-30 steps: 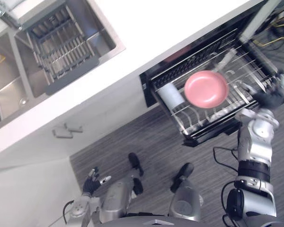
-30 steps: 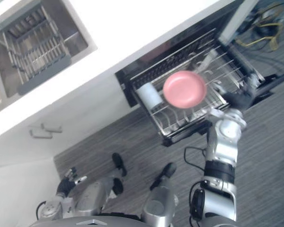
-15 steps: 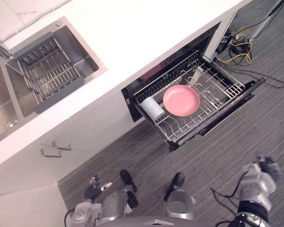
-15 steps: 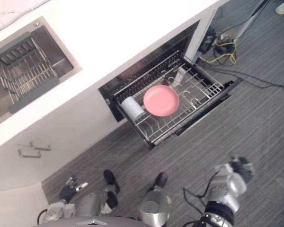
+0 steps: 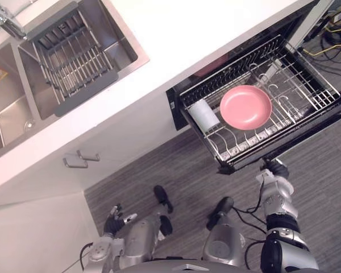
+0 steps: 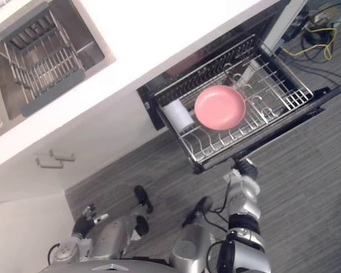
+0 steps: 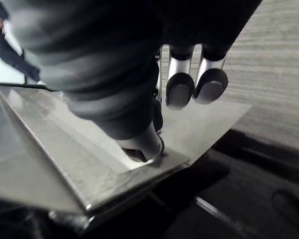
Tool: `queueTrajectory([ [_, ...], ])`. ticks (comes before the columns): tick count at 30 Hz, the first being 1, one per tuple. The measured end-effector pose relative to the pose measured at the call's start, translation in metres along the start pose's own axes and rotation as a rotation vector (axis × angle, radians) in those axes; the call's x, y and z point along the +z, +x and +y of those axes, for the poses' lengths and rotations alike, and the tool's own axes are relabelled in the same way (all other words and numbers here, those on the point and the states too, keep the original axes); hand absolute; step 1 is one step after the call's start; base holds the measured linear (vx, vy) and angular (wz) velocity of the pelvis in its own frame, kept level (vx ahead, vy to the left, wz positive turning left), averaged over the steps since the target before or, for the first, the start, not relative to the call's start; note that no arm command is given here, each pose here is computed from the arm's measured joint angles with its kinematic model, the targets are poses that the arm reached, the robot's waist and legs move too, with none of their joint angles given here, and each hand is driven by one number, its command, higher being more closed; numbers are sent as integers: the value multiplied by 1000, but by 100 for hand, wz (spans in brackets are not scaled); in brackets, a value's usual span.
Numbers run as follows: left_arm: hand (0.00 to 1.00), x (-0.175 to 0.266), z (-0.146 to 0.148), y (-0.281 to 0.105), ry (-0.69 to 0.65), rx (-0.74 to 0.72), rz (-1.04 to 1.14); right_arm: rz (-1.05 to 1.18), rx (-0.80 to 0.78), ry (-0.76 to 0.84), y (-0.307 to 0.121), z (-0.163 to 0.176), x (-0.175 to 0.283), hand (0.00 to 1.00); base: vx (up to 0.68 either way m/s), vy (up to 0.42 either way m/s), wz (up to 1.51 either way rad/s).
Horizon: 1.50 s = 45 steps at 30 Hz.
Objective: Walk over to the sink, pick up the cup, carry it to the dishwasher, place the cup inside the dishwasher, then close the dishwasher door
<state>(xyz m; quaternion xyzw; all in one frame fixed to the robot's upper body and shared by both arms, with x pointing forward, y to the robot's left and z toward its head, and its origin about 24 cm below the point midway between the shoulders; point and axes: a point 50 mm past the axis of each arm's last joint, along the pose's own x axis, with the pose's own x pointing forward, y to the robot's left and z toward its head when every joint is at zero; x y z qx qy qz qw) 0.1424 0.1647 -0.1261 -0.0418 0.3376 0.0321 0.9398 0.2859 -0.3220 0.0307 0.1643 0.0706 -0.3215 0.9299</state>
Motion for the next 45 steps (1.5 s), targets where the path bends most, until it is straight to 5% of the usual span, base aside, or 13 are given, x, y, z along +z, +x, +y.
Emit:
queueTrajectory([
  [10,0,0,-15,0,-34,-61,-10,-287,52,-594,31,69,121,100,-49,-5,34],
  [16,0,6,-17,1,-48,-84,-39,-381,71,-859,29,113,154,100,44,-40,29],
  [17,0,8,-18,1,-47,-89,-46,-399,83,-893,28,120,161,0,90,-63,18],
  [20,0,10,-19,2,-49,-110,-54,-492,136,-1017,19,148,178,0,60,-53,11],
  [25,0,8,-18,1,-76,-162,-38,-459,142,-1068,20,148,182,0,42,-42,2],
  [30,0,9,-21,0,-166,-239,-46,-453,171,-877,21,135,175,0,39,-36,4],
  [35,0,7,-14,-1,-274,-249,-58,-374,190,-497,9,89,88,0,58,-50,-15],
  [42,0,-10,14,-4,-356,-102,-8,276,-13,-396,-59,-31,-115,0,92,-113,-27],
  [45,0,-21,27,-8,-330,-34,43,500,-75,-345,-100,-67,-166,0,59,-111,-16],
])
